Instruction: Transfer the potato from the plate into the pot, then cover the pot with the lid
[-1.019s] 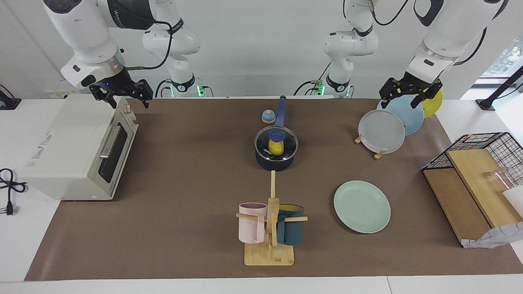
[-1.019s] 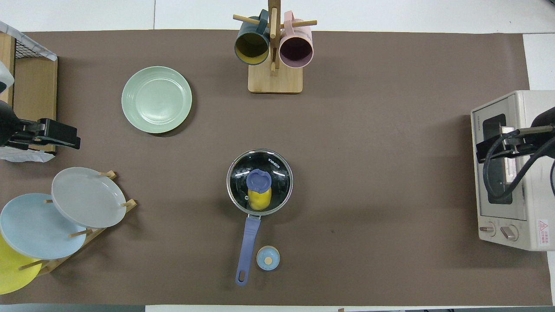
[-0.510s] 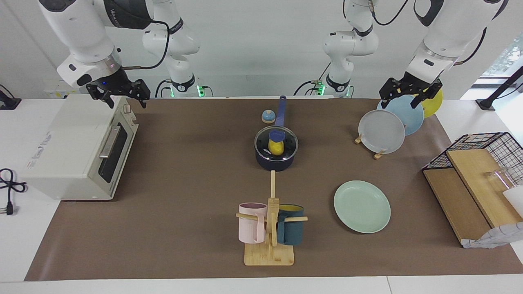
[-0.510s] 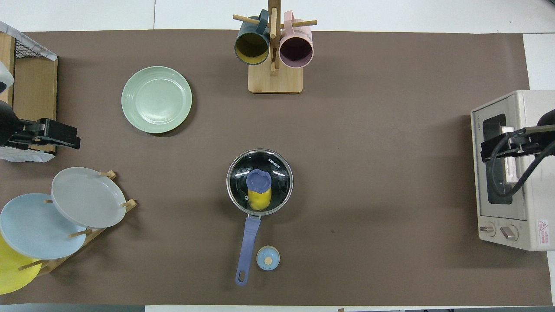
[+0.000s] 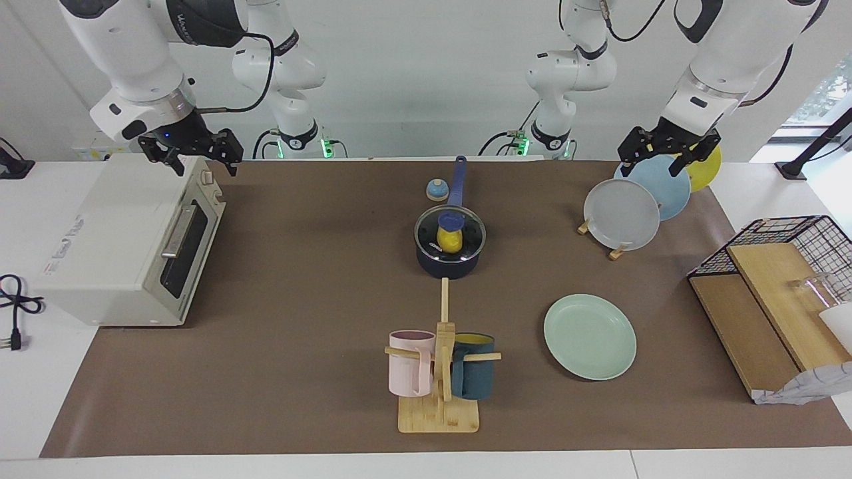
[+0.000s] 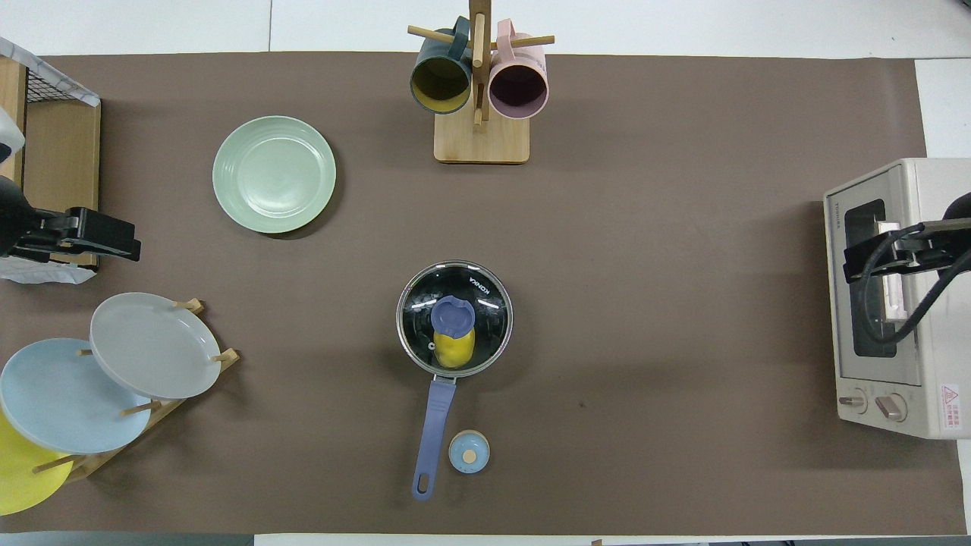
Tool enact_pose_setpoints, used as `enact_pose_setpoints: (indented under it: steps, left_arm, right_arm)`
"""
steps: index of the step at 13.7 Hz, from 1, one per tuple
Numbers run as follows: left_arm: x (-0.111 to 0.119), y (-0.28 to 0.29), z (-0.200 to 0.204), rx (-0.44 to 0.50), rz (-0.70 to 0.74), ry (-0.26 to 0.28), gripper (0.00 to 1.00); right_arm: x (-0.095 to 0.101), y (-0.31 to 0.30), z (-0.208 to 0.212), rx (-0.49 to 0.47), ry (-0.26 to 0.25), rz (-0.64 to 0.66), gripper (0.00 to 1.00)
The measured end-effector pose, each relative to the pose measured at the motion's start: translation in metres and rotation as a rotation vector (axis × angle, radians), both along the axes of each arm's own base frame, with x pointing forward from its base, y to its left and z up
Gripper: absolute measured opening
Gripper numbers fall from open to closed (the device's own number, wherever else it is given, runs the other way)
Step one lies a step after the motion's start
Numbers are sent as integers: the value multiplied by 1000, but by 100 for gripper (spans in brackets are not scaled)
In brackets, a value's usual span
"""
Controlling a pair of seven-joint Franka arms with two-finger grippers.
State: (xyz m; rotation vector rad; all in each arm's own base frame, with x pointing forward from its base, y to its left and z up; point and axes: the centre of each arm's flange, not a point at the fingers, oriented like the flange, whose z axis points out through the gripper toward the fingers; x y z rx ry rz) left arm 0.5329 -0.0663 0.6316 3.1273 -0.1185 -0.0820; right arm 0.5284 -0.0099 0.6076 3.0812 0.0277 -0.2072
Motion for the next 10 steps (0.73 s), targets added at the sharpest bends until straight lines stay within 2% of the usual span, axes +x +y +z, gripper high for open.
enact_pose_setpoints:
  steps: [10]
  left_arm:
    - [0, 0, 0, 0, 0, 0, 100]
  right_arm:
    - [0, 1, 0, 26, -2, -4, 100]
